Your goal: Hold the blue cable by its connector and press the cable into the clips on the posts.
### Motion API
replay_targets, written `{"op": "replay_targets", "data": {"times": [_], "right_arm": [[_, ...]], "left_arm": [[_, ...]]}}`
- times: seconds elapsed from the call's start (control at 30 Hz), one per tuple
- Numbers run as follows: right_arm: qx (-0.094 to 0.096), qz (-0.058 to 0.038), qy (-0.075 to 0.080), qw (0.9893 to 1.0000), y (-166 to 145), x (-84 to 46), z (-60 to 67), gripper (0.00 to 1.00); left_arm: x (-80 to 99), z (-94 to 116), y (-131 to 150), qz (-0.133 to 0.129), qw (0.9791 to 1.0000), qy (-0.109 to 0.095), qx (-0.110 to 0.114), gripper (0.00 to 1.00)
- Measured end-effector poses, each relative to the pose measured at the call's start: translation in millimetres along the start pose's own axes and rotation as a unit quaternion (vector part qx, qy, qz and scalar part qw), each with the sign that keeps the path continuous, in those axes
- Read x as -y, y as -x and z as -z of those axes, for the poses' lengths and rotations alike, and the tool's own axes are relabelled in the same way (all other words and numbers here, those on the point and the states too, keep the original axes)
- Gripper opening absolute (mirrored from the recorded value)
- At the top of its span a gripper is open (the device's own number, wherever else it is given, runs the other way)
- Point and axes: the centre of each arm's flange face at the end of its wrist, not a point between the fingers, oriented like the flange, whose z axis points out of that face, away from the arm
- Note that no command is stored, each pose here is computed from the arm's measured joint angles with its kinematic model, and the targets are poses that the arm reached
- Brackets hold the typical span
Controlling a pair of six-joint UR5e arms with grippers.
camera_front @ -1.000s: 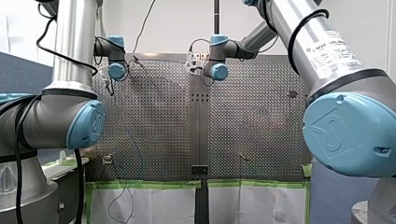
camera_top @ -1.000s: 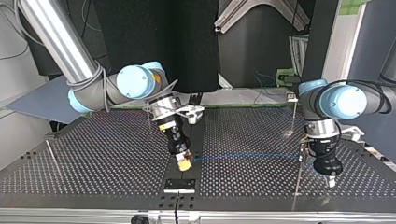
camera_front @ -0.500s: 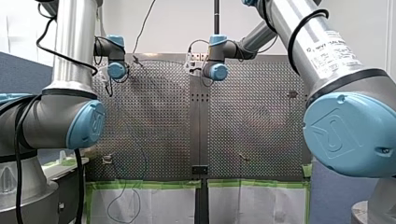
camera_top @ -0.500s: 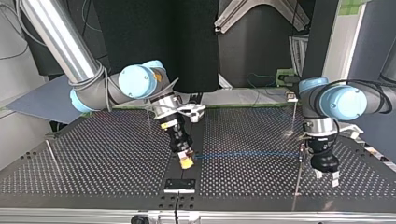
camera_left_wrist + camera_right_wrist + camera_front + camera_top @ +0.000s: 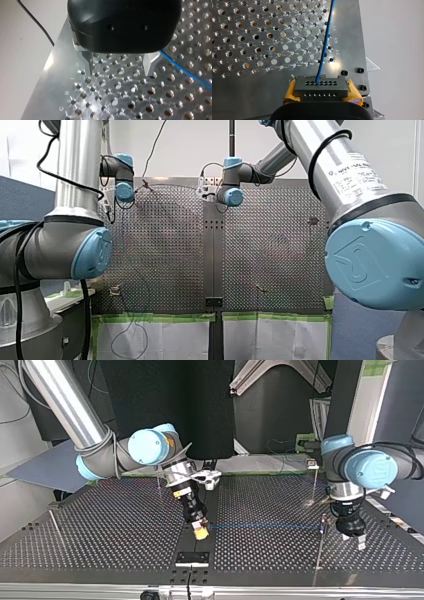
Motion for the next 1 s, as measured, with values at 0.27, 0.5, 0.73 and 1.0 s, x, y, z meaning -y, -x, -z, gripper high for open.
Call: {"op": "replay_targets", "data": {"times": [0.27,0.5,0.73,1.0], "right_arm": [[0.001,0.0001,0.0,1.0,0.0,0.1,0.1,0.0],[0.001,0.001,0.0,1.0,-0.1,0.0,0.2,0.0],[0.0,0.0016,0.001,1.0,-0.2,-0.7,0.0,0.0],[0.001,0.0018,0.002,1.0,0.0,-1.8,0.2,0.0]], "left_arm": [[9.2,18.9,15.7,0.013,0.9992,-0.03,-0.025,1.0],[2.7,41.6,19.9,0.024,0.9981,-0.026,-0.049,1.0],[4.5,58.1,19.8,0.019,0.9956,-0.043,-0.082,1.0],[11.5,72.5,29.2,0.03,0.9915,-0.072,-0.104,1.0]]}}
